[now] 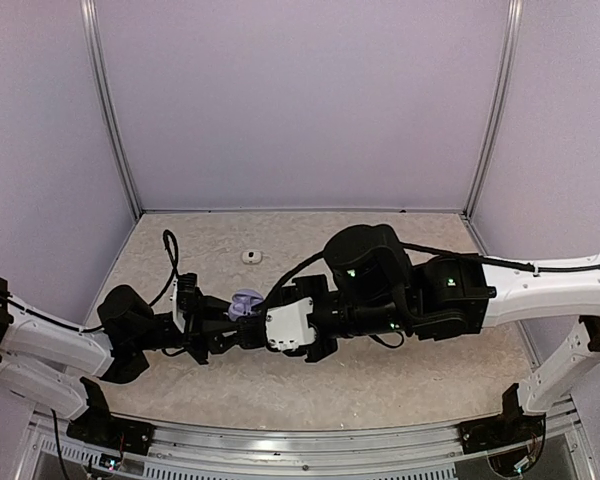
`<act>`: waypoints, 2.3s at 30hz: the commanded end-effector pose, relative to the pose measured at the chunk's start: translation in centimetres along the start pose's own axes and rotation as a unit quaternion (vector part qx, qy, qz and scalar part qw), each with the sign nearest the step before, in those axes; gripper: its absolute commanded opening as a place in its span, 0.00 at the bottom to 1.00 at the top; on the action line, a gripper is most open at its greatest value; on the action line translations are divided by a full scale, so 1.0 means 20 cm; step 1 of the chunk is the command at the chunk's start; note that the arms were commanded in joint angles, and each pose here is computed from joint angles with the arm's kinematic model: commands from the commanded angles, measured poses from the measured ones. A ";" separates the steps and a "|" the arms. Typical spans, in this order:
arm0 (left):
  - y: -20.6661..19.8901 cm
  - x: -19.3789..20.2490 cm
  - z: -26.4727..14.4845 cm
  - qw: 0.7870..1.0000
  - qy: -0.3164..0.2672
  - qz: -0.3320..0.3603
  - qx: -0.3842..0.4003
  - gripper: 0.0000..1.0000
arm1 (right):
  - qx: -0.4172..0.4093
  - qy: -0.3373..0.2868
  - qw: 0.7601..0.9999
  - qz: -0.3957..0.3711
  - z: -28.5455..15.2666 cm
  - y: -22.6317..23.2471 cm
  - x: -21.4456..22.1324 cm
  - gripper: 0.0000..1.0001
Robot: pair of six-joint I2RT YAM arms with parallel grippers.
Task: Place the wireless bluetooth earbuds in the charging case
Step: Adjust the right earbud in the right side groove of the charging case, then close the charging case with the earbuds.
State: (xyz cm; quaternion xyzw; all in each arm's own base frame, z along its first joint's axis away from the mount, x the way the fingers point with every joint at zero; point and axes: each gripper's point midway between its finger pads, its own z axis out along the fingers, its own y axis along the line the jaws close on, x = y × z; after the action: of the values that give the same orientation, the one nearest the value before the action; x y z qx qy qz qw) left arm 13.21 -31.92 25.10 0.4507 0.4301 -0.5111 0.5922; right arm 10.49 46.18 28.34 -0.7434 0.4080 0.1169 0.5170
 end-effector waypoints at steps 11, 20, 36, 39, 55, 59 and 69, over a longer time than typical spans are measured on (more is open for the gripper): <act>0.01 -0.08 0.01 1.000 -0.021 0.017 -0.010 0.05 | 0.006 -0.039 0.998 0.042 -0.10 -0.08 -0.06 0.46; 0.01 -0.09 0.02 1.000 -0.019 0.018 -0.006 0.05 | 0.062 -0.132 0.978 0.150 -0.28 -0.38 -0.15 0.46; -0.02 -0.10 0.07 1.000 -0.013 0.025 0.008 0.05 | 0.097 -0.061 0.964 0.240 -0.08 -0.50 0.17 0.41; -0.03 -0.10 0.08 1.000 -0.014 0.024 0.010 0.05 | 0.094 -0.051 0.967 0.231 -0.04 -0.48 0.19 0.41; 0.06 -0.07 0.14 1.000 0.004 -0.017 -0.017 0.03 | 0.071 -0.032 0.980 0.181 0.08 -0.39 0.14 0.41; 0.09 -0.07 0.14 0.999 0.004 -0.030 -0.028 0.03 | 0.084 -0.019 0.984 0.158 0.10 -0.36 0.12 0.41; 0.17 -0.09 0.13 0.996 -0.010 -0.065 -0.057 0.02 | 0.092 -0.001 0.987 0.133 0.12 -0.30 0.13 0.42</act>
State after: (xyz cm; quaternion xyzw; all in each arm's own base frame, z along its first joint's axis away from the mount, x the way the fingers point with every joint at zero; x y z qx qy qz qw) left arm 14.80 -34.04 25.27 0.4228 0.4848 -0.5241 0.5582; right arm 18.09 47.14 30.74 -0.6177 0.5216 0.1506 0.5689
